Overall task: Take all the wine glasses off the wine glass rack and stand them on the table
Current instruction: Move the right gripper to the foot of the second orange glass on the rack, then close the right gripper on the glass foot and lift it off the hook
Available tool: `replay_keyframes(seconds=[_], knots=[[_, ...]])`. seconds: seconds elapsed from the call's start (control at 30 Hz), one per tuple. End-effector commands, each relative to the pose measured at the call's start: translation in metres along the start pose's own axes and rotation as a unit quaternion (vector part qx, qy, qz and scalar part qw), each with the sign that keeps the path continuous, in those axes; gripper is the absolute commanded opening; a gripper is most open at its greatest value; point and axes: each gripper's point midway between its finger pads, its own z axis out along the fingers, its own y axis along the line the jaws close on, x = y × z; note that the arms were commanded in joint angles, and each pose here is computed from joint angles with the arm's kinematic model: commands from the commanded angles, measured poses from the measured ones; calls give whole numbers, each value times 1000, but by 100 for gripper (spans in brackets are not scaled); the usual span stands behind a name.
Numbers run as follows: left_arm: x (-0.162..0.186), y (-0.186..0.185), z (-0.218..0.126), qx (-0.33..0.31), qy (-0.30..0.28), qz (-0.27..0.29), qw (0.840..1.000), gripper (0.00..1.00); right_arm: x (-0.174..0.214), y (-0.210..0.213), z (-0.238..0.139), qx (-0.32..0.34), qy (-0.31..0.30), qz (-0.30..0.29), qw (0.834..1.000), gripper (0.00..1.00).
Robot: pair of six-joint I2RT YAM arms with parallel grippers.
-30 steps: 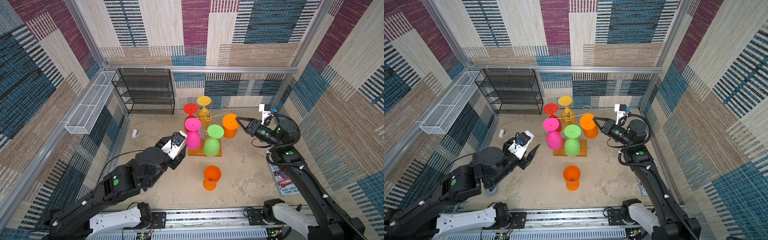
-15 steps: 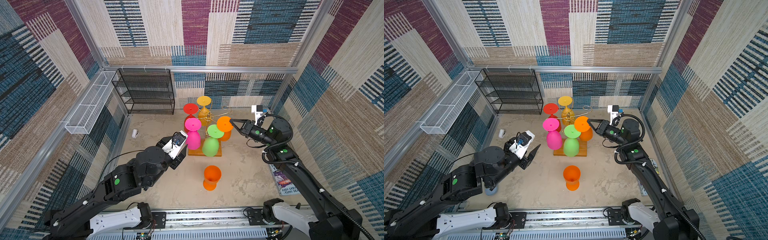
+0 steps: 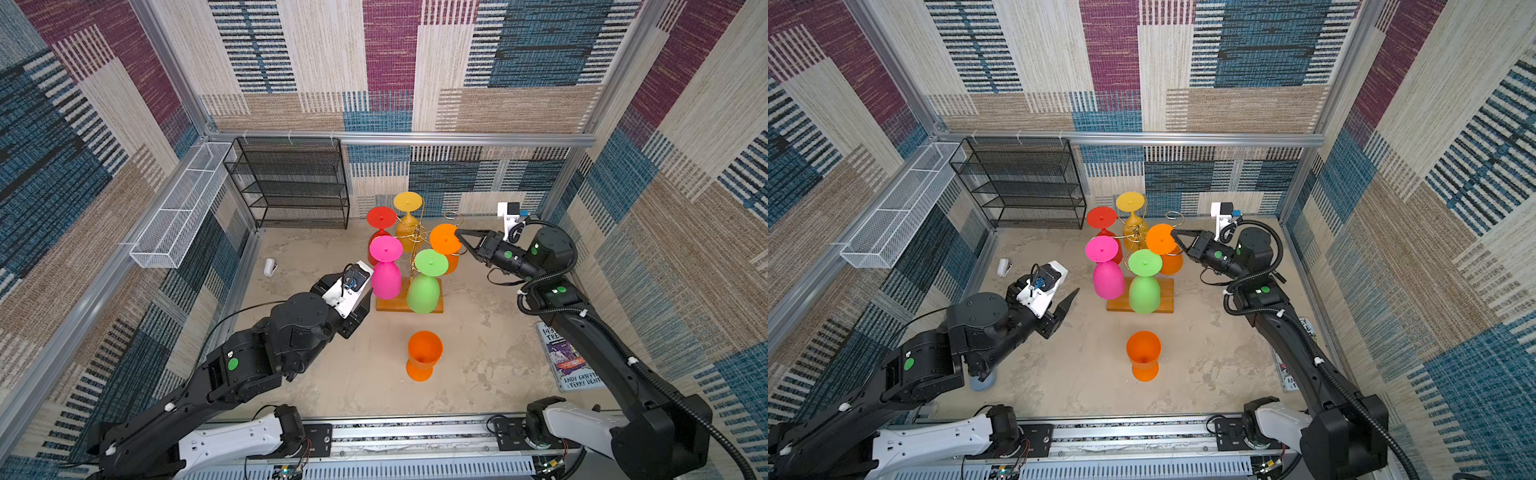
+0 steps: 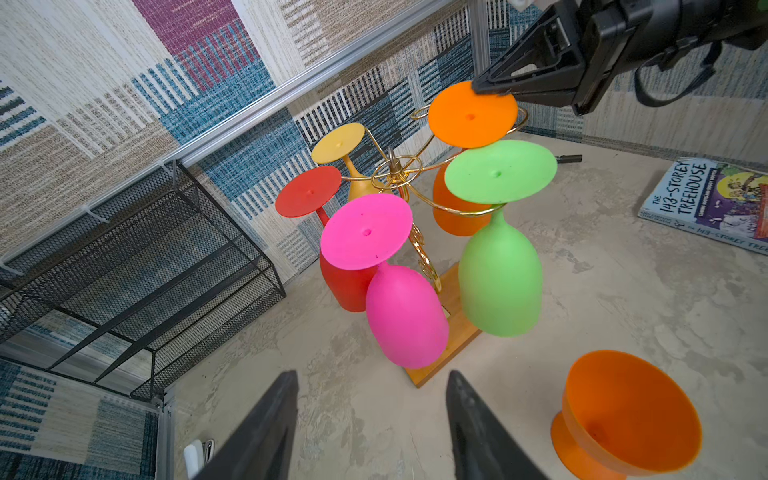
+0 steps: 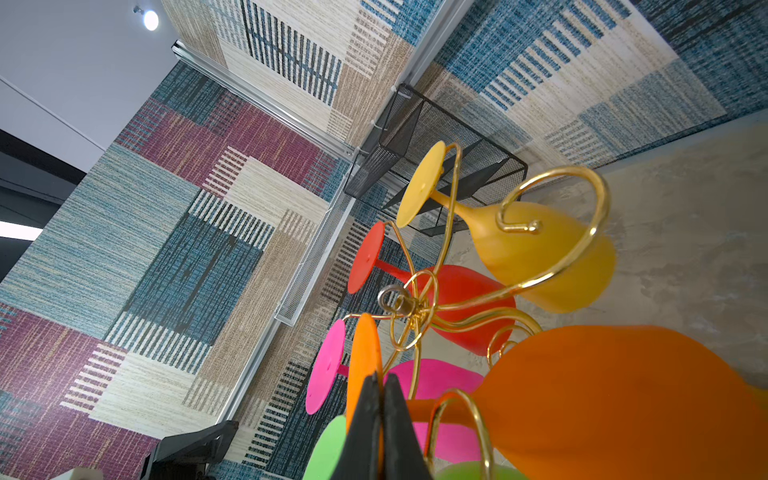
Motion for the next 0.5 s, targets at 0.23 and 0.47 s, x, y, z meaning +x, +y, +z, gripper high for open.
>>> replay_keyframes(seconds=[0.23, 0.47], knots=[[4, -1, -1, 7, 5, -11, 1000, 60, -23, 12, 8, -7, -26, -38, 999, 0], [6, -1, -1, 8, 8, -10, 1000, 60, -31, 3, 7, 7, -37, -39, 999, 0]])
